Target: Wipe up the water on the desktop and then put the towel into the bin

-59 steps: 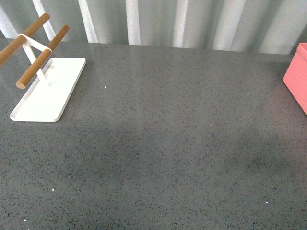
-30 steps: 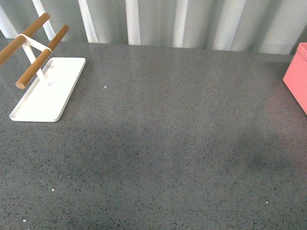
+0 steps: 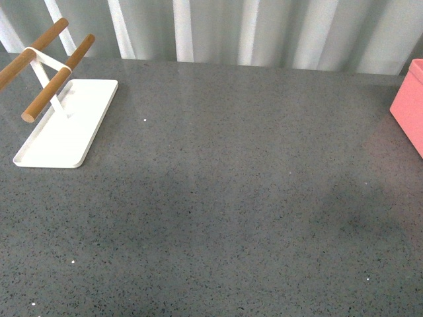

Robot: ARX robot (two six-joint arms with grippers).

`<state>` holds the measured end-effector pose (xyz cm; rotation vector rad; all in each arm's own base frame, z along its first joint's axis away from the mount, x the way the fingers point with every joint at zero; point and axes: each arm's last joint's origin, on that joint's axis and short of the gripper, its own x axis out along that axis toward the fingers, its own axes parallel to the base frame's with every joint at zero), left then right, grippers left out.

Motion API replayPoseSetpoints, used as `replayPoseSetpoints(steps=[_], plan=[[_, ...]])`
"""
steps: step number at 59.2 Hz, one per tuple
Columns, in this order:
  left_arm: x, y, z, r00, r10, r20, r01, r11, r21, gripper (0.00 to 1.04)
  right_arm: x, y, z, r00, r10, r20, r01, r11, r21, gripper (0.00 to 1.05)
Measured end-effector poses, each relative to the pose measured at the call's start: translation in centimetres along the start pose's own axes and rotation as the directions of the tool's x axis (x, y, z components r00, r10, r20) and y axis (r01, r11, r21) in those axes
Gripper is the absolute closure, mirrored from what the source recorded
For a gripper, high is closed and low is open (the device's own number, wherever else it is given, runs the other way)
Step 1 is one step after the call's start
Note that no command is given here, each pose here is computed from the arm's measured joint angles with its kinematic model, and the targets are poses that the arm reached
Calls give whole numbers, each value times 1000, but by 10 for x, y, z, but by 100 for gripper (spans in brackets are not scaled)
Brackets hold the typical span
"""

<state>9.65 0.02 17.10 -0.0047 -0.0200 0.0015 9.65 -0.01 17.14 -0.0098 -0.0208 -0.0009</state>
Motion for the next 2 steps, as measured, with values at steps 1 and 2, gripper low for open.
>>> replayPoseSetpoints(steps=[1,2], plan=[[0,0,0,1000,0,0,0,1000,0,7,0,0,0,1000,0,0,0,1000,0,7],[0,0,0,1000,0,0,0,1000,0,7,0,0,0,1000,0,0,0,1000,0,7]])
